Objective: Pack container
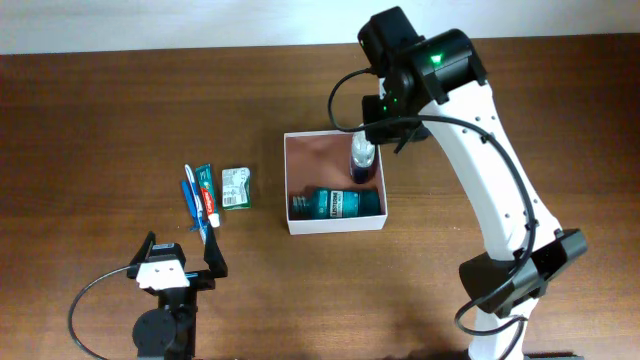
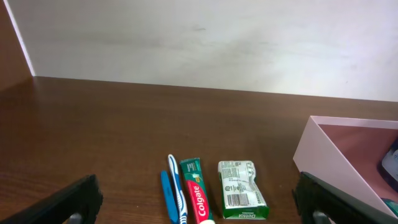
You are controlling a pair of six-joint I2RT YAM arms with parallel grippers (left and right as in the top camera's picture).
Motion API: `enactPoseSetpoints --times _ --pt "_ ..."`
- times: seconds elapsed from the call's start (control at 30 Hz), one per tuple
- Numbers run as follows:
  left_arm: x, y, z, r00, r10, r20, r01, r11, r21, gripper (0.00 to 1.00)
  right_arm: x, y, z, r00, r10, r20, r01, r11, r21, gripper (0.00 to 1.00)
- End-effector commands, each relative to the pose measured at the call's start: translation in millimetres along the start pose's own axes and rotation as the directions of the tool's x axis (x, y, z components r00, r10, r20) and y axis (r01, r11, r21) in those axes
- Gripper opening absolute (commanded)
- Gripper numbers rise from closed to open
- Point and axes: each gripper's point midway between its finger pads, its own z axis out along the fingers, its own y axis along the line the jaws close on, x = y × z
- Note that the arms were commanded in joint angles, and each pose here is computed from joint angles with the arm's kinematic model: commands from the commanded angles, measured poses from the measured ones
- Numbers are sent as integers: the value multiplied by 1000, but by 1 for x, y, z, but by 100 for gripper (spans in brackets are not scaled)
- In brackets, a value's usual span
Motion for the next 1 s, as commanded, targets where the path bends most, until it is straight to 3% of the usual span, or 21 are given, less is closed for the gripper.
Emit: enactPoseSetpoints --times 0.0,0.33,0.4,0.47,0.5,0.73,0.97 --pt "1 0 0 1000 15 2 -15 1000 5 99 -10 -22 -15 997 -5 75 -2 996 94 40" --pt "1 0 0 1000 15 2 -15 1000 5 99 -22 -96 -17 983 157 92 -170 975 145 41" --pt "1 0 0 1000 15 2 -15 1000 5 99 -24 -128 -16 969 229 97 -243 956 165 63" --pt "1 0 0 1000 15 2 -15 1000 5 99 -24 -157 -15 951 294 100 -308 934 183 96" --pt "1 0 0 1000 15 2 -15 1000 5 99 -24 -170 -15 940 323 105 -338 922 189 98" --pt "1 0 0 1000 15 2 -15 1000 5 99 -13 -240 -18 873 471 127 -488 843 228 98" --pt "1 0 0 1000 15 2 -15 1000 5 99 -4 -275 -20 828 541 145 -560 791 245 98"
